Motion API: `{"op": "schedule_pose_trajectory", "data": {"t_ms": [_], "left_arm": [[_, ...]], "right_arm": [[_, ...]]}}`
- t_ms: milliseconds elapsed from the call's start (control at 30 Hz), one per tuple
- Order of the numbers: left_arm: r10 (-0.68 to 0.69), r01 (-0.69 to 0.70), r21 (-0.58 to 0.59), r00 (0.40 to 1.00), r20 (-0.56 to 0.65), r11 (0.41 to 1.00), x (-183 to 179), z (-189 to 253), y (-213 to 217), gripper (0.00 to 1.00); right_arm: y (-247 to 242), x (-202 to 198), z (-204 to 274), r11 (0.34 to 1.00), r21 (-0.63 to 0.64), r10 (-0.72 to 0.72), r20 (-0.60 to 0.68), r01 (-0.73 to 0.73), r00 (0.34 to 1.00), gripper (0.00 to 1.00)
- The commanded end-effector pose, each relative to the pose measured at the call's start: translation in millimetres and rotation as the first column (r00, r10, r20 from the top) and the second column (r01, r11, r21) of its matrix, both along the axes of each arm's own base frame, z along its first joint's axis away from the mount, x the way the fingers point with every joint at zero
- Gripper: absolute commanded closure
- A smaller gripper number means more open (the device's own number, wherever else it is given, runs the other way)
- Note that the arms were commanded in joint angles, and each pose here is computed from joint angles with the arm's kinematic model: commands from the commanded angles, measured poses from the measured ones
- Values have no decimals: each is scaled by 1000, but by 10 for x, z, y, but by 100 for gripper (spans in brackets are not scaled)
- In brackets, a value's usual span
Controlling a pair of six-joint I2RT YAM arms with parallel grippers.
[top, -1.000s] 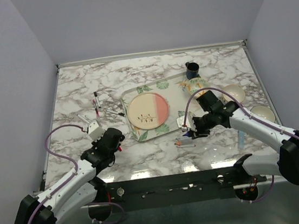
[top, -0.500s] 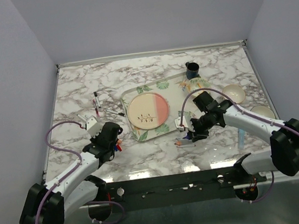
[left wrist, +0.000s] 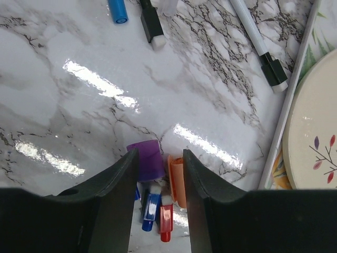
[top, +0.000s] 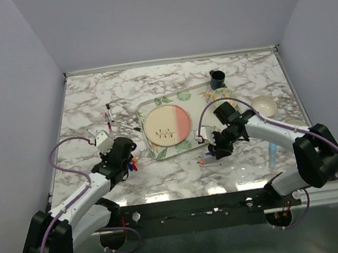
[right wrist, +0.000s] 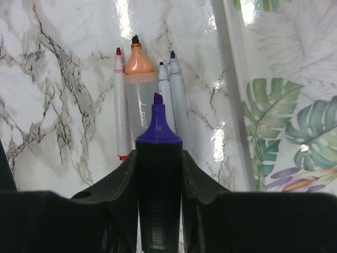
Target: Open the pen caps
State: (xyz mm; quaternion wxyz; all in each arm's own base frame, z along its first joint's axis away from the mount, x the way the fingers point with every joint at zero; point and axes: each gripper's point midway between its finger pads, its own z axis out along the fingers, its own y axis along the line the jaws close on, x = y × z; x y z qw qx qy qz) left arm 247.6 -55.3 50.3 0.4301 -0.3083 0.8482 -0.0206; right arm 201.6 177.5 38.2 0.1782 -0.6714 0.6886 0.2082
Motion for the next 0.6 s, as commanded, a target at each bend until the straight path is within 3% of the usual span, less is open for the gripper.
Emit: {"op": "schedule_pose_trajectory", "data": {"t_ms": [0, 300, 567], "left_arm": [[1, -1, -16, 1000, 30, 1000, 40, 89, 0, 51], [-22, 25, -50, 997, 72, 998, 26, 291, -33, 44], [-102, 130, -147, 977, 186, 981, 15, 719, -214, 35]], "right_arm": [[103, 142, 59, 999, 15, -45, 13, 45, 999, 72], [156, 209, 7, 997, -24, -72, 19, 72, 997, 64], [158, 223, 40, 996, -23, -81, 23, 82, 996, 53]]}}
